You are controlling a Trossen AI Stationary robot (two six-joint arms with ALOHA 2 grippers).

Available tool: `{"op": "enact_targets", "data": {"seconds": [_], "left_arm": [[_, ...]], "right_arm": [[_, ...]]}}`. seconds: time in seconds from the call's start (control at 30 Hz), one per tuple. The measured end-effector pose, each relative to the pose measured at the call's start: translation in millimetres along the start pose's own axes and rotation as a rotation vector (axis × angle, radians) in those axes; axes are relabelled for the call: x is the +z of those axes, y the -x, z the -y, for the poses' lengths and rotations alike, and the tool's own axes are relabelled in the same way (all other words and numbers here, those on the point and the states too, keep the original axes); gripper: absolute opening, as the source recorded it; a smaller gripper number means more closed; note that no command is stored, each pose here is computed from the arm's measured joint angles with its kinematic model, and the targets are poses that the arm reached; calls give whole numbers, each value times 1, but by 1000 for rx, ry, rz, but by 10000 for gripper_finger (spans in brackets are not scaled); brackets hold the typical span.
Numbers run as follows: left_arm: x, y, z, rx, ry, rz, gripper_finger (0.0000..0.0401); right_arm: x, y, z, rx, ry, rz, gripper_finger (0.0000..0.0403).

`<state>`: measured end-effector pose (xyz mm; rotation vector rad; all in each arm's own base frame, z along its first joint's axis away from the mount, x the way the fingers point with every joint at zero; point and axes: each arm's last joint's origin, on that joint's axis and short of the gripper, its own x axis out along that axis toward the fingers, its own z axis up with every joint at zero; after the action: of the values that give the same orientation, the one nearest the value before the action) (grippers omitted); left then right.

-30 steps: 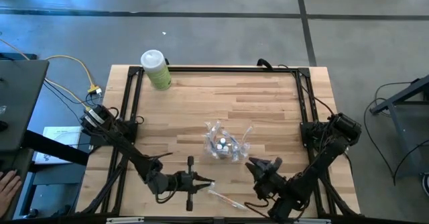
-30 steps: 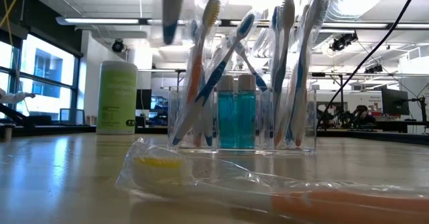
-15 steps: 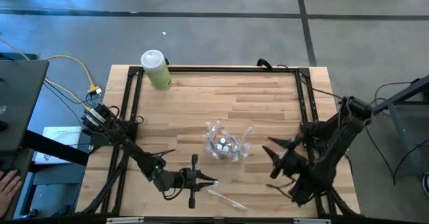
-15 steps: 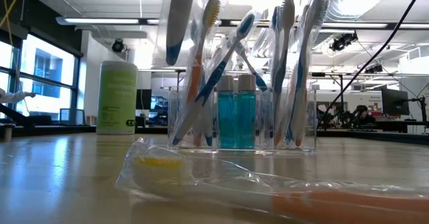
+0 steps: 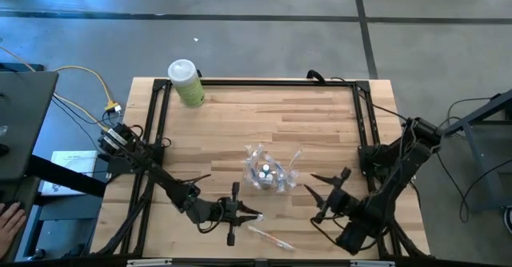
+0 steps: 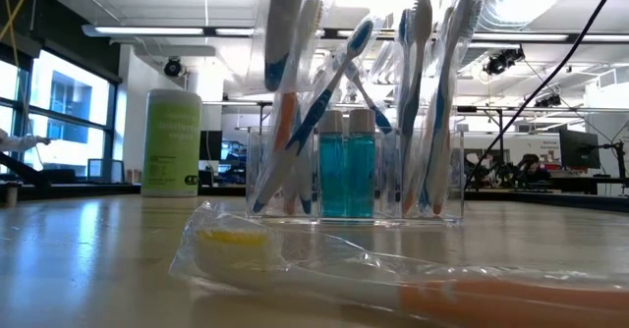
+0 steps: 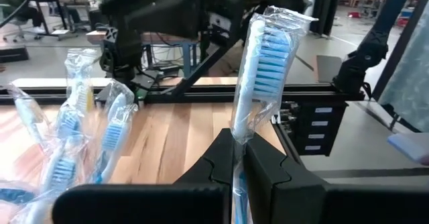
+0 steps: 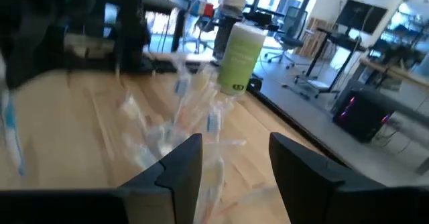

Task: Pick & Place toothbrushing station
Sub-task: Put the blue toothbrush into the transparent organizer

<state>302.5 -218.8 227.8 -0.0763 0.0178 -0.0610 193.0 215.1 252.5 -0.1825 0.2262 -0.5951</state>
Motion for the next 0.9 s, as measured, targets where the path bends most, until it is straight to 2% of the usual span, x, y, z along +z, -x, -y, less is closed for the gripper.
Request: {"op": "enact_targets", "data": {"seconds": [0.23, 0.4, 0.5, 0.6, 0.7, 0.83, 0.9], "left_arm": [[0, 0, 0, -14, -5, -2, 8], [0, 0, 0, -16, -5, -2, 8], [0, 0, 1, -16, -4, -3, 8], [0, 0, 1, -16, -4, -3, 8], [0, 0, 1, -16, -5, -3, 9], [0, 1, 2, -19, -10, -3, 10], [-1, 3, 5, -26, -20, -3, 10]], "right_arm": [[-3, -5, -12, 89, 139, -152, 163], [-2, -9, -32, 318, 272, -248, 145], [-1, -14, -44, 424, 307, -193, 133], [-5, -21, -50, 472, 342, -111, 125], [-8, -31, -54, 522, 298, -33, 120], [-21, -45, -52, 647, 243, 47, 110], [-25, -51, -49, 666, 203, 83, 104]]}}
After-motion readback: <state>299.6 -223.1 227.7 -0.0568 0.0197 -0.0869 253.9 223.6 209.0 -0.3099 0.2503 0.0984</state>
